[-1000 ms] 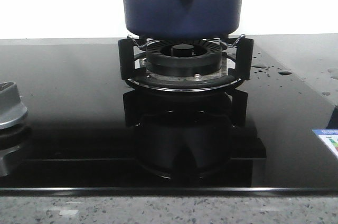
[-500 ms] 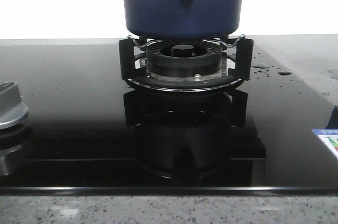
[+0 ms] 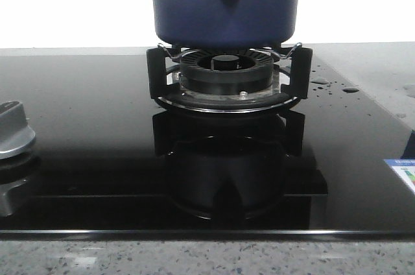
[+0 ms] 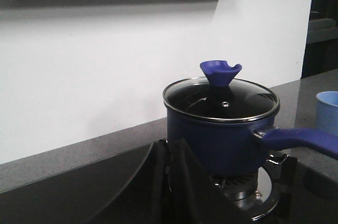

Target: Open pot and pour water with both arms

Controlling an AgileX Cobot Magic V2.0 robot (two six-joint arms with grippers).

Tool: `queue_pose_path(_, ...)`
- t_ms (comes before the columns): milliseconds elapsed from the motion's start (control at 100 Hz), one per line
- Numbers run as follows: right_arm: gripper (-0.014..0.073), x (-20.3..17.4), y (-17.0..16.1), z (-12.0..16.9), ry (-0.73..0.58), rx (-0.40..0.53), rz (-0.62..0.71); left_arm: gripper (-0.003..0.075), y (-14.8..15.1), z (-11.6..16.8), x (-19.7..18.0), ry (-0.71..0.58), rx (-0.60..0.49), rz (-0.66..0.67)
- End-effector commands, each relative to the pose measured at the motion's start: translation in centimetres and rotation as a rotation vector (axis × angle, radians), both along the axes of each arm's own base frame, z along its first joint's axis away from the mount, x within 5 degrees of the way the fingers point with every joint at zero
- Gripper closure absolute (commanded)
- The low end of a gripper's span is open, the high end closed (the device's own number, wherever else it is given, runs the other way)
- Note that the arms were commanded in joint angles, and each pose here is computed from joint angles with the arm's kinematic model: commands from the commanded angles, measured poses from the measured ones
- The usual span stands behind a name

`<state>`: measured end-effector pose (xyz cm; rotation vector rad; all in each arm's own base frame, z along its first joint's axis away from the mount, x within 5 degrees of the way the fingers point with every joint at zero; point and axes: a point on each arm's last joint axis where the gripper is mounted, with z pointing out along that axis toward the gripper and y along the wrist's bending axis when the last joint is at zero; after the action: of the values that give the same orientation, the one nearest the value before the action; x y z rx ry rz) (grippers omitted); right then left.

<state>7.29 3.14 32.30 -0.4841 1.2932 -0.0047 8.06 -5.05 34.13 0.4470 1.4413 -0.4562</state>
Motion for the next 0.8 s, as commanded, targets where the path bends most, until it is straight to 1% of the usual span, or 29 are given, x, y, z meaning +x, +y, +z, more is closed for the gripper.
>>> queue_pose_path(0, 0.0659, 0.0, -0.1, 0.8, -0.016, 0.021, -0.001, 0.074, 0.1, 1.0, -0.8, -0.037, -0.065, -0.005)
queue_pose_path(340, 0.0659, 0.0, -0.1, 0.8, -0.016, 0.021, -0.002, 0.074, 0.2, 1.0, -1.0, -0.049, -0.055, 0.01)
queue_pose_path(370, 0.0659, 0.0, -0.1, 0.8, -0.016, 0.021, -0.002, 0.0741, 0.4, 0.9, -0.9, -0.052, -0.048, 0.029)
queue_pose_path(450, 0.0659, 0.0, -0.1, 0.8, -0.016, 0.021, -0.002, 0.074, 1.1, 1.0, -0.5, -0.065, -0.038, 0.13)
queue_pose_path(550, 0.0659, 0.0, -0.1, 0.8, -0.016, 0.021, -0.002, 0.074, 2.1, 0.7, 0.1, -0.062, -0.051, 0.239)
queue_pose_path(580, 0.0659, 0.0, -0.1, 0.8, -0.016, 0.021, -0.002, 0.0741, 2.3, 0.7, 0.2, -0.067, -0.036, 0.272)
queue_pose_path(620, 0.0659, 0.0, -0.1, 0.8, -0.016, 0.021, -0.002, 0.074, 2.6, 0.6, 0.2, -0.081, 0.014, 0.306)
queue_pose_path(630, 0.0659, 0.0, -0.1, 0.8, -0.016, 0.021, -0.002, 0.074, 2.6, 0.5, 0.3, -0.087, 0.04, 0.313)
queue_pose_path(670, 0.0659, 0.0, -0.1, 0.8, -0.016, 0.021, -0.002, 0.074, 2.7, 0.4, 0.3, -0.081, 0.067, 0.33)
queue_pose_path(680, 0.0659, 0.0, -0.1, 0.8, -0.016, 0.021, -0.002, 0.0741, 2.8, 0.3, 0.3, -0.085, 0.091, 0.34)
queue_pose_path(690, 0.0659, 0.0, -0.1, 0.8, -0.016, 0.021, -0.002, 0.0741, 2.8, 0.3, 0.4, -0.071, 0.067, 0.342)
queue_pose_path(700, 0.0659, 0.0, -0.1, 0.8, -0.016, 0.021, -0.002, 0.074, 2.9, 0.2, 0.4, -0.074, 0.094, 0.358)
queue_pose_path(710, 0.0659, 0.0, -0.1, 0.8, -0.016, 0.021, -0.002, 0.0741, 3.0, 0.2, 0.4, -0.055, 0.061, 0.359)
queue_pose_path(740, 0.0659, 0.0, -0.1, 0.8, -0.016, 0.021, -0.002, 0.0741, 3.1, -0.1, 0.5, -0.031, 0.057, 0.375)
queue_pose_path(750, 0.0659, 0.0, -0.1, 0.8, -0.016, 0.021, -0.002, 0.074, 3.2, -0.2, 0.5, -0.034, 0.098, 0.386)
queue_pose_path(760, 0.0659, 0.0, -0.1, 0.8, -0.016, 0.021, -0.002, 0.0741, 3.3, -0.3, 0.5, -0.011, 0.058, 0.387)
queue_pose_path(770, 0.0659, 0.0, -0.1, 0.8, -0.016, 0.021, -0.002, 0.0741, 3.3, -0.5, 0.6, -0.015, 0.103, 0.399)
queue_pose_path(780, 0.0659, 0.0, -0.1, 0.8, -0.016, 0.021, -0.002, 0.0741, 3.4, -0.6, 0.6, 0.006, 0.062, 0.402)
queue_pose_path(790, 0.0659, 0.0, -0.1, 0.8, -0.016, 0.021, -0.002, 0.0741, 3.4, -0.7, 0.6, 0.013, 0.063, 0.407)
